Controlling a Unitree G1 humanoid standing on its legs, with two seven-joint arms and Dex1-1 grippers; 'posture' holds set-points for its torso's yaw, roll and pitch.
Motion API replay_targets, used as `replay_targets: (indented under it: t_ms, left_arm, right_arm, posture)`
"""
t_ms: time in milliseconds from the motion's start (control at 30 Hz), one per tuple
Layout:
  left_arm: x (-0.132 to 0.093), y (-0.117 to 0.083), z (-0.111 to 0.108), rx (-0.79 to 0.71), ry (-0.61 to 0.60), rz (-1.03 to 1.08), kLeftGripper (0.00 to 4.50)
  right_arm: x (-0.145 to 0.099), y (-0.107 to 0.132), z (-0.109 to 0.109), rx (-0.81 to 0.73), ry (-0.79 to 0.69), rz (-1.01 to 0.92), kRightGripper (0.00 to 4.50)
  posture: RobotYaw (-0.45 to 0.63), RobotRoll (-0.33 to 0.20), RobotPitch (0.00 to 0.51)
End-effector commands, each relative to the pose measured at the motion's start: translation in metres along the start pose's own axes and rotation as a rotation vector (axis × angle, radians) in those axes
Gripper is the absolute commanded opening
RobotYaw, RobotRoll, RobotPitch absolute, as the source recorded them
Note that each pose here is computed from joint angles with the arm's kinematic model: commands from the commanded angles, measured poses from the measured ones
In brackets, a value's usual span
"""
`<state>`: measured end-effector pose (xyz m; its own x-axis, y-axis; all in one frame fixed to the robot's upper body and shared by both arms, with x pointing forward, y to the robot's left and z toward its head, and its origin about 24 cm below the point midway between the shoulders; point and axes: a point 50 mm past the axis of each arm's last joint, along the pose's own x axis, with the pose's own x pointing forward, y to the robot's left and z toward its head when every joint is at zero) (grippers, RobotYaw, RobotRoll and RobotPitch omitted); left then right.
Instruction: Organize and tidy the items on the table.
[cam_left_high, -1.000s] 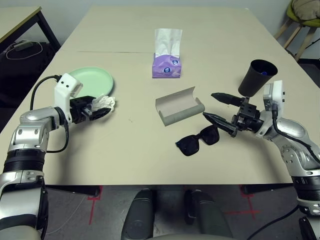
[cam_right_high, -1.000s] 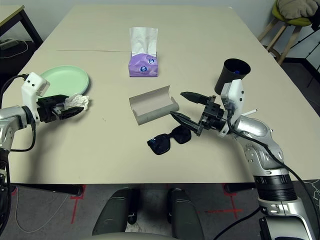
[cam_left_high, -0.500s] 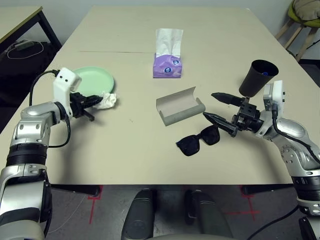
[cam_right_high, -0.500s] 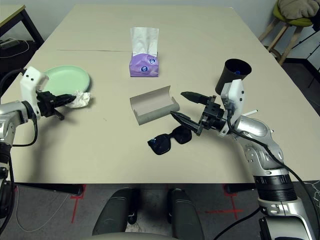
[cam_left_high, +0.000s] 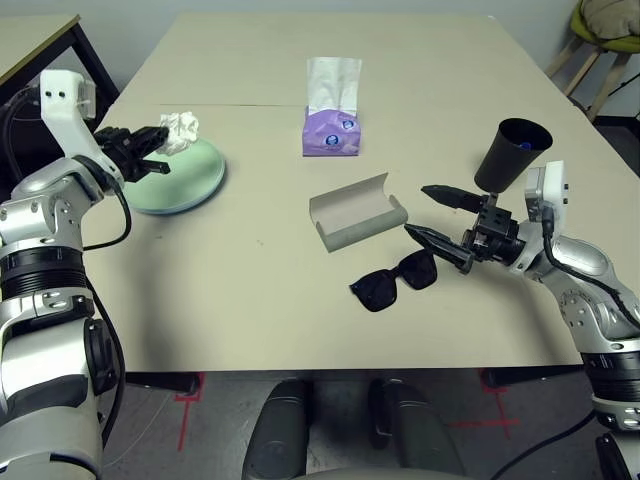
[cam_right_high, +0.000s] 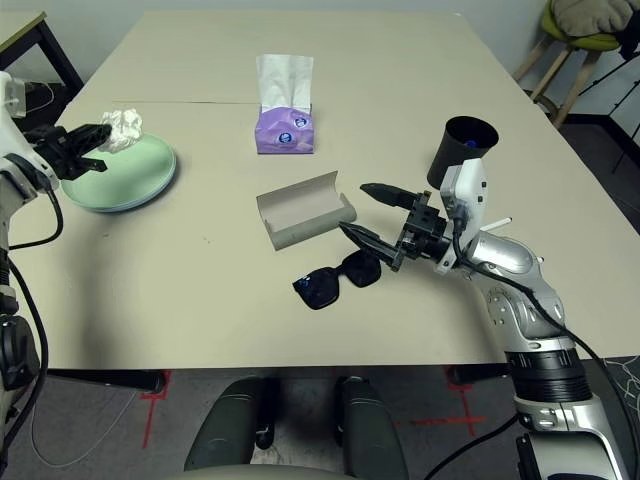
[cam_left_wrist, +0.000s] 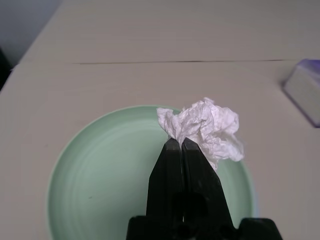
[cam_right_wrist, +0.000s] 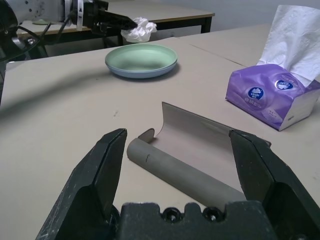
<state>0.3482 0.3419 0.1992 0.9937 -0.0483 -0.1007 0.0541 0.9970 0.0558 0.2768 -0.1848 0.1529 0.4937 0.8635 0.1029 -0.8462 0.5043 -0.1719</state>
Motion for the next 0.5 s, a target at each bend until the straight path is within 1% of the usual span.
replay_targets:
  t_ms: [33, 67, 200, 233, 333, 433, 500]
  left_arm:
    - [0.005, 0.001, -0.001, 0.06, -0.009, 0.048, 0.99]
    - [0.006, 0.0, 0.0, 0.05, -0.023, 0.047, 1.45]
    - [0.009, -0.003, 0.004, 0.031, -0.065, 0.041, 2.95]
    - [0.009, -0.004, 0.006, 0.031, -0.071, 0.038, 3.27]
    - [0.01, -0.008, 0.011, 0.044, -0.101, -0.015, 4.41]
    - [0.01, -0.017, 0.017, 0.033, -0.158, -0.128, 4.46]
    - [0.008, -0.025, 0.018, 0.039, -0.172, -0.222, 4.46]
  right_arm:
    - [-0.002, 0.0, 0.001, -0.011, 0.001, -0.004, 4.5]
    - [-0.002, 0.0, 0.001, -0.012, 0.001, -0.006, 4.5]
    - [-0.003, -0.001, 0.0, -0.013, 0.003, -0.01, 4.5]
    - [-0.003, -0.001, 0.0, -0.013, 0.003, -0.011, 4.5]
    - [-0.004, -0.002, 0.0, -0.015, 0.005, -0.015, 4.5]
    - [-0.004, -0.003, 0.0, -0.016, 0.007, -0.02, 4.5]
    - [-0.004, -0.003, 0.0, -0.017, 0.008, -0.024, 4.5]
  posture:
    - [0.08, 0.0, 0.139]
    - [0.08, 0.0, 0.139]
    - [0.07, 0.0, 0.137]
    - [0.07, 0.0, 0.137]
    - [0.07, 0.0, 0.138]
    - [0.07, 0.0, 0.138]
    - [0.07, 0.0, 0.145]
